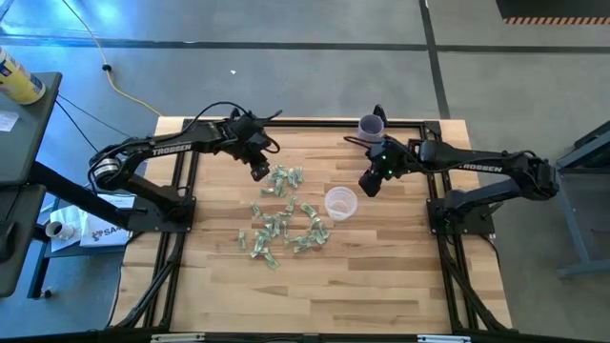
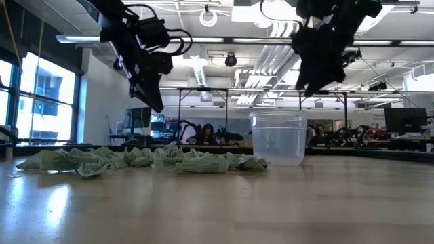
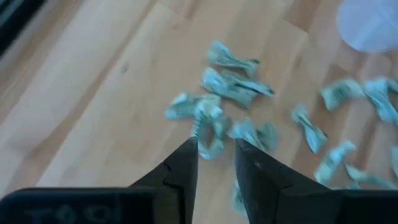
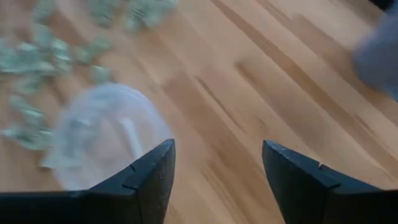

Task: Pick and place Stevia / Truvia into bins
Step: Adjust the transparent container

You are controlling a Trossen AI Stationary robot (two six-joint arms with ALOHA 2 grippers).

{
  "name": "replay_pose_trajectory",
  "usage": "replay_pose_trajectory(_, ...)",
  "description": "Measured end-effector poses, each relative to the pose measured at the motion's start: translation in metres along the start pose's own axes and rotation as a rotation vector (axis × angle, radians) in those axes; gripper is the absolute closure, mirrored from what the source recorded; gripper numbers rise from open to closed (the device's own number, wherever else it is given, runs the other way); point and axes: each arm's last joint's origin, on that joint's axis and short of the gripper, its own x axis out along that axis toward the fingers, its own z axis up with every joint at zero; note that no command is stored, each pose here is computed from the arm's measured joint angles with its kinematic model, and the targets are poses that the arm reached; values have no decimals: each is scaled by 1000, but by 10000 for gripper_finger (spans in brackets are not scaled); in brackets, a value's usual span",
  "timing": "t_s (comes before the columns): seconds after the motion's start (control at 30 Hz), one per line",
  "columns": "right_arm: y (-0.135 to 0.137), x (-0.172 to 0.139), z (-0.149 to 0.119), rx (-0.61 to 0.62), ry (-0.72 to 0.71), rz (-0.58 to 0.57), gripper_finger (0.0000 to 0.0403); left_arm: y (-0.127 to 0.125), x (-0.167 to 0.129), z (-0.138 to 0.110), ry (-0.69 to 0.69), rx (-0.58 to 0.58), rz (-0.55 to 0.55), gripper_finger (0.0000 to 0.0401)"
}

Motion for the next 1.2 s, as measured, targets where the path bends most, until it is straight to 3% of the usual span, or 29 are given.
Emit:
replay_pose_trajectory(0.1, 15, 1, 11, -128, -55, 48, 179, -10, -1, -3, 25, 80, -24, 277)
replay_pose_trajectory(0.2, 29, 4, 18, -282, -26, 23, 187, -17, -1, -6, 49, 112, -25, 289)
replay_pose_trajectory(0.3, 42, 5, 16, -432, 82, -6, 195, -22, -1, -9, 83, 120, -20, 299)
replay_pose_trajectory(0.4, 49, 2, 6, -499, 199, -59, 204, -27, 0, -12, 107, 128, -29, 306)
replay_pose_trajectory(0.6, 50, 13, -28, -372, 334, -111, 231, -31, 4, -19, 141, 144, -17, 318)
replay_pose_trajectory(0.67, 52, 19, -33, -302, 318, -91, 239, -33, 4, -20, 146, 136, -10, 321)
replay_pose_trajectory(0.77, 57, 20, -29, -223, 253, -68, 246, -39, 4, -22, 151, 113, -8, 325)
replay_pose_trajectory(0.97, 53, 24, -20, -190, 211, -72, 236, -60, 4, -25, 148, 86, -27, 325)
replay_pose_trajectory(1.2, 45, 46, -4, -164, 189, -22, 216, -74, 4, -28, 141, 65, 26, 325)
